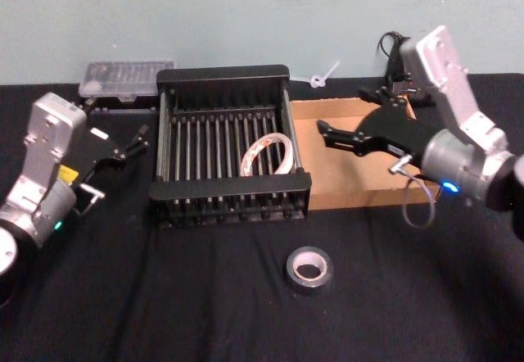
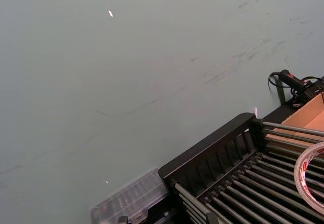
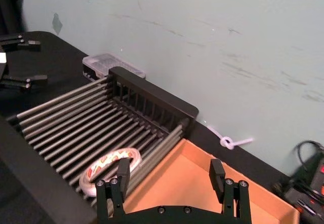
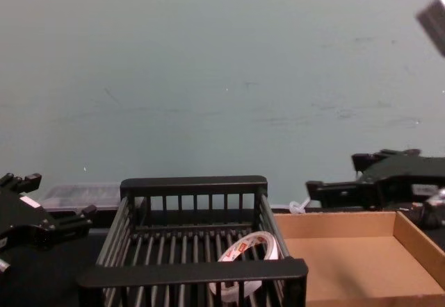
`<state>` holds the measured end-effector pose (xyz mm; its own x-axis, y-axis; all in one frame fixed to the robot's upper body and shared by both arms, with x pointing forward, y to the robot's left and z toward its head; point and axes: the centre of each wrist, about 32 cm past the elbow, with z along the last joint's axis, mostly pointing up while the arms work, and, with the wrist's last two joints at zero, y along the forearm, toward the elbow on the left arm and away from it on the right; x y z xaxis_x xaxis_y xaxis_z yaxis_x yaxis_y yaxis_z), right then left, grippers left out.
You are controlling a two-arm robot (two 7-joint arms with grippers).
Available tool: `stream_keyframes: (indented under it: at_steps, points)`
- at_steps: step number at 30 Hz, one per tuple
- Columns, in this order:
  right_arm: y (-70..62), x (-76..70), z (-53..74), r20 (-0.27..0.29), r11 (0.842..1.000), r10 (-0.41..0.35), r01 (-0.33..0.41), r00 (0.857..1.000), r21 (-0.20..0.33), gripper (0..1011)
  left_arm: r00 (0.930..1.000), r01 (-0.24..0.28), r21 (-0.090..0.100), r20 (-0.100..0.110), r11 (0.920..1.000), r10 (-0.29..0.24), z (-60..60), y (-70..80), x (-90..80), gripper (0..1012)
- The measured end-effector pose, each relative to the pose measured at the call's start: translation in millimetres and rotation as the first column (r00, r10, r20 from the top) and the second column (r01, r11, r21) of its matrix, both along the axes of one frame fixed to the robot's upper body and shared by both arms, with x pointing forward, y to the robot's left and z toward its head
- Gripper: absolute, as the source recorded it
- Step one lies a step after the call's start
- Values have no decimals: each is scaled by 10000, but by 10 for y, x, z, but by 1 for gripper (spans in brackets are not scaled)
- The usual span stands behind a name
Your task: Pick up the white tape and place it into the black box , Pick up the silver tape and place it into the brown box.
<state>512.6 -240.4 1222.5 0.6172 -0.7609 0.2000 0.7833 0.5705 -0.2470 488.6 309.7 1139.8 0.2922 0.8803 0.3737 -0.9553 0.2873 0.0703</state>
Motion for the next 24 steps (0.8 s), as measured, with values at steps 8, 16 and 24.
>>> stream_keyframes:
  at_steps: [8,16,24]
  points:
    - [-194,-214,12,-97,10000,-69,69,9999,-25,1002,10000,0,0,0,10000,0,0,0,0,1001]
    - [-276,-410,-45,-688,9996,260,-265,9973,-65,1000,10000,0,1,0,10000,0,0,0,0,1001]
    - [-277,-532,-136,-1401,9974,667,-701,9879,-195,1002,10000,0,0,0,10000,0,0,0,0,1001]
